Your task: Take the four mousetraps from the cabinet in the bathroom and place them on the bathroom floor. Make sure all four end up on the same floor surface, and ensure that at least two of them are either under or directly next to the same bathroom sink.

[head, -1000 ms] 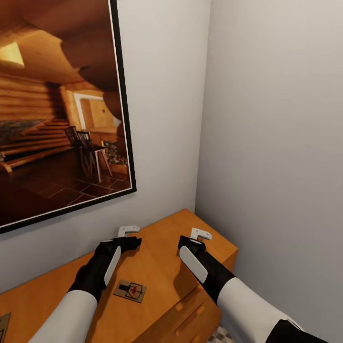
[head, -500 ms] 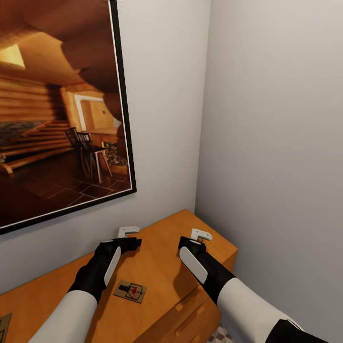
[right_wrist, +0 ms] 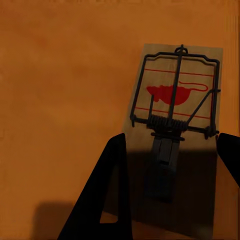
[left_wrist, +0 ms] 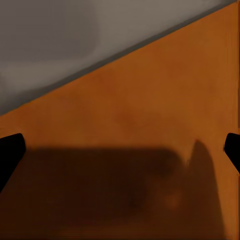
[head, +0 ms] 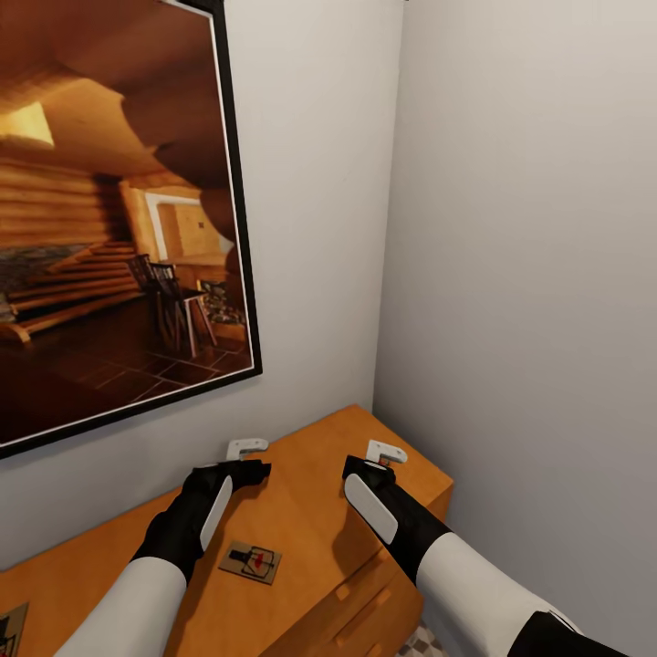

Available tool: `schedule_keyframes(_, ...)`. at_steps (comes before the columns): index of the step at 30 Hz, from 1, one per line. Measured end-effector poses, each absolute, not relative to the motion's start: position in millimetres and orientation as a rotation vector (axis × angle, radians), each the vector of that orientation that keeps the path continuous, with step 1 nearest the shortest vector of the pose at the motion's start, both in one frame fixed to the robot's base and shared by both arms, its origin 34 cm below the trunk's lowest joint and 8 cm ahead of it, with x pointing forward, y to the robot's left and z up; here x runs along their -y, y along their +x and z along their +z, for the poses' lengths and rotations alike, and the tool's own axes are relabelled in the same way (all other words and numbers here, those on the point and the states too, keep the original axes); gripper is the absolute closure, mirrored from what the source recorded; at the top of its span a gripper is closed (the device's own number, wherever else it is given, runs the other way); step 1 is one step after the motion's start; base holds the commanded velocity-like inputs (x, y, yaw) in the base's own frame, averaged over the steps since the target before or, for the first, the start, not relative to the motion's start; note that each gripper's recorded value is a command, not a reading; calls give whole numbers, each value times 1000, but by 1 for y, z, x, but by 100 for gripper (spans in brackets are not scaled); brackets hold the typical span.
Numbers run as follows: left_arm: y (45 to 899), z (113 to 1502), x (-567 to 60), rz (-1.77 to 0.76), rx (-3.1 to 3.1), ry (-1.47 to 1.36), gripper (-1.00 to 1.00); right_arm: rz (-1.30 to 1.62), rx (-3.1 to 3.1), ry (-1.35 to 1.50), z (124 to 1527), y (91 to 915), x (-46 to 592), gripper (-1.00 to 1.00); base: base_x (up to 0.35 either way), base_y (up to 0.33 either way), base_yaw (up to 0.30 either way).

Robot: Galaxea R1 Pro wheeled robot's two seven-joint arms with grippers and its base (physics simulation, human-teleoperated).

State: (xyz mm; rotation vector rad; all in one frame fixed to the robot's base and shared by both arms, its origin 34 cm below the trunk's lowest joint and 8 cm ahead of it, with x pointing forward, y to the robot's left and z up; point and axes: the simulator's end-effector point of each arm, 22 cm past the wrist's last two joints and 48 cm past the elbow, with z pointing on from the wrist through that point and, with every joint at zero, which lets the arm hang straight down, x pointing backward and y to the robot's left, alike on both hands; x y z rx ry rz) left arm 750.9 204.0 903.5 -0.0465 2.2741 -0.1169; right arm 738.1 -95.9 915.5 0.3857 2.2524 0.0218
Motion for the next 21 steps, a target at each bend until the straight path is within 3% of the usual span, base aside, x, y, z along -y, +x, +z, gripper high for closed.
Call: schedule_keyframes(21, 746, 926, -206, -106, -2276, -45, -100, 16, -2239, 336, 945, 736, 92, 100, 0, 0, 0)
